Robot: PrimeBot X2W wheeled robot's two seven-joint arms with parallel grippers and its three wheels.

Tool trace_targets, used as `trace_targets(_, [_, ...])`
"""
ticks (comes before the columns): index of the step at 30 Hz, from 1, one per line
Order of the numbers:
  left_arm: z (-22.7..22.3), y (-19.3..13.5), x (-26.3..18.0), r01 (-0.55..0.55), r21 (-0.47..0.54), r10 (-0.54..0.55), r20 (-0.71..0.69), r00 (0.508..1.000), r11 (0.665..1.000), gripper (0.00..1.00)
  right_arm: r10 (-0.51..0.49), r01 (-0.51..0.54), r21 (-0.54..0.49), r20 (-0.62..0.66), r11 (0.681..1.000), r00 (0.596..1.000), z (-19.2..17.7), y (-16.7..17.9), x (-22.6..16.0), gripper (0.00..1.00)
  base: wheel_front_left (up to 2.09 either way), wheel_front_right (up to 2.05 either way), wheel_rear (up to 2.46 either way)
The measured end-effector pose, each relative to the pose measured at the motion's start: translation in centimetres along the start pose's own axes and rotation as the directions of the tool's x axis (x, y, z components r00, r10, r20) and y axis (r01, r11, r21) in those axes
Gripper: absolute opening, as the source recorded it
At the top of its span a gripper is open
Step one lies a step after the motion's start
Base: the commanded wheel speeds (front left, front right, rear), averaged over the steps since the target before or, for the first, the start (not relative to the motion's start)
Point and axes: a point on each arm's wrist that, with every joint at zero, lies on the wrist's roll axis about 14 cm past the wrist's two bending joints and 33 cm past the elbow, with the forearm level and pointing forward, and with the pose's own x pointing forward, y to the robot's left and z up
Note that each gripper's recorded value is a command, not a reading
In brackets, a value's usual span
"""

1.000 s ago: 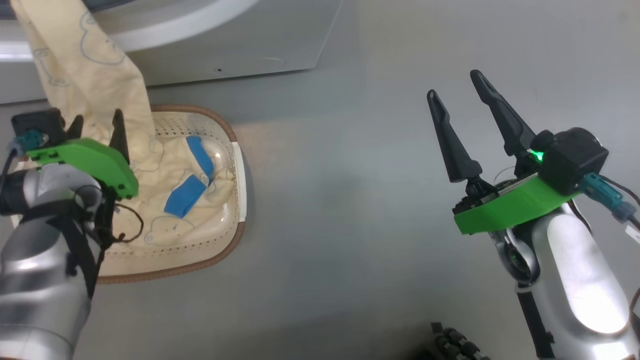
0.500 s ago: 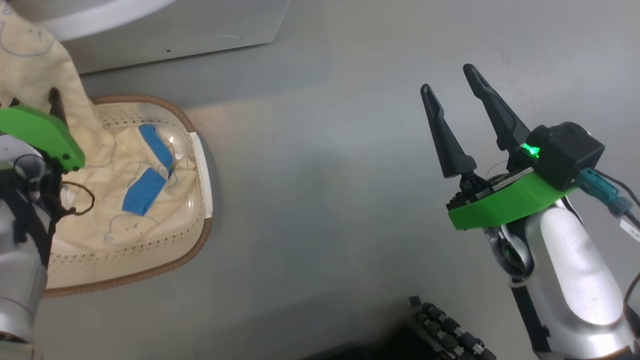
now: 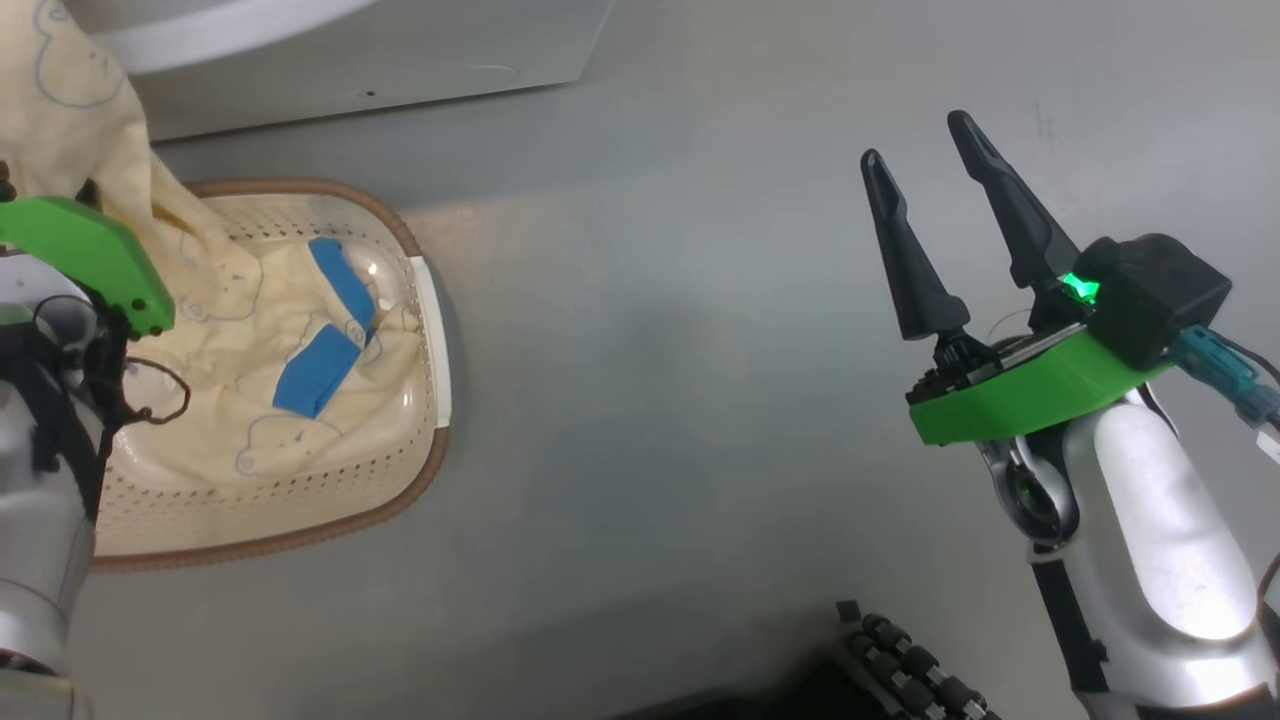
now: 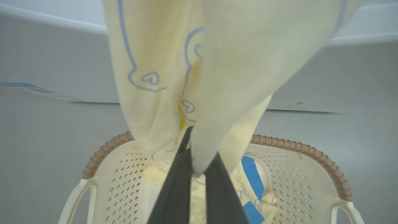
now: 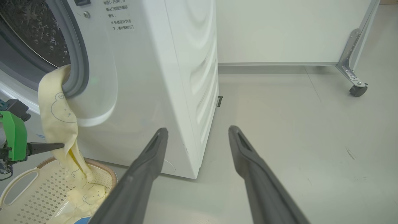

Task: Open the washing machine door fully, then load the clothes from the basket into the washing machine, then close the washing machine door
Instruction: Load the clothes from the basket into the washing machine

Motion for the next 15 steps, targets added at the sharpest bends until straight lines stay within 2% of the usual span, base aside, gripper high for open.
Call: trace_targets(15, [5.8, 0.4, -3.5, 0.0, 0.194, -0.039, 0.197, 0.98, 0.981, 0.0, 0.01, -0.011, 0.023, 0.05, 1.0, 0.999, 1.5, 0.7, 0.6, 1.0, 0.0, 0.0, 0.0])
